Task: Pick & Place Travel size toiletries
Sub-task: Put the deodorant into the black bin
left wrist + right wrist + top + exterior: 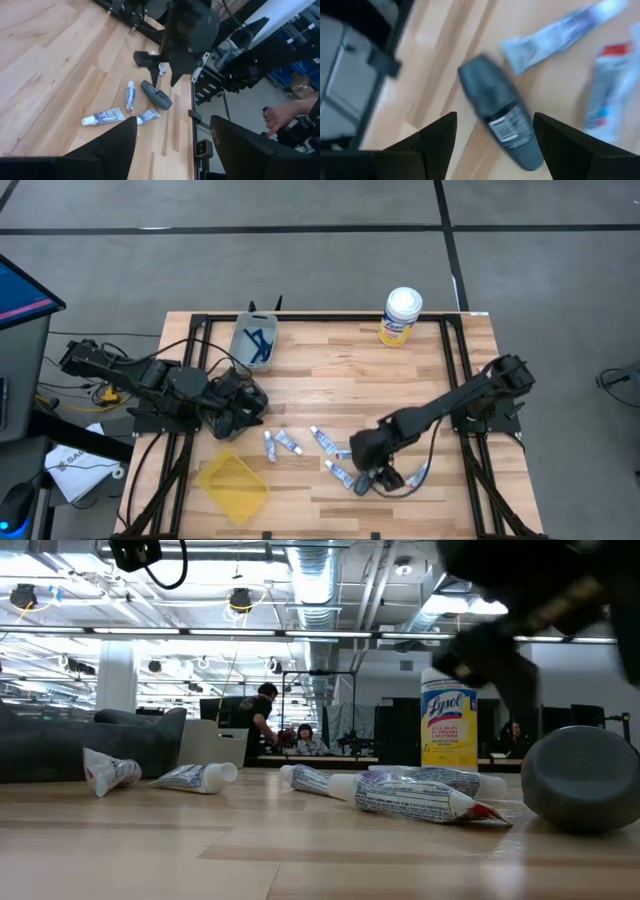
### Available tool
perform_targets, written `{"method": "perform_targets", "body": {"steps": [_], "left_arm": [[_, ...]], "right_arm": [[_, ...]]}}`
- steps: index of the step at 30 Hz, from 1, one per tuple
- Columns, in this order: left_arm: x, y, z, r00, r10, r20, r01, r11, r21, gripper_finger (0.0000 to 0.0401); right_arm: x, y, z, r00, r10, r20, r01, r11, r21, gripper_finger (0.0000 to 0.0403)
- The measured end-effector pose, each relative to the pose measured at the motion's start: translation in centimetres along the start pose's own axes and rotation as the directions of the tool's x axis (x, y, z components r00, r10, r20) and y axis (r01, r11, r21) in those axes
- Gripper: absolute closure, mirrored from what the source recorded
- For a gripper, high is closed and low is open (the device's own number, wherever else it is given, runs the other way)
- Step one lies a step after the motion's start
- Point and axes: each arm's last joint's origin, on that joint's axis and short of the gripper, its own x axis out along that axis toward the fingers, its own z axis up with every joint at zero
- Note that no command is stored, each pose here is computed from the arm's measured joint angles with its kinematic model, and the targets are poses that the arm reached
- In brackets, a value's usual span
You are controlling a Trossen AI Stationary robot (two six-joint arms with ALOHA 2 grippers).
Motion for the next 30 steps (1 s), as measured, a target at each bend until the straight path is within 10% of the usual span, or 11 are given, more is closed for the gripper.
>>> {"method": "perform_targets", "body": {"steps": [30], "left_arm": [[0.0,0.0,0.0,1.0,-0.001,-0.004,0.002,0.999,0.041,0.0164]], "right_arm": [[4.7,-0.5,-0.6,0.969,-0.175,-0.177,0.195,0.975,0.102,0.0226]]}}
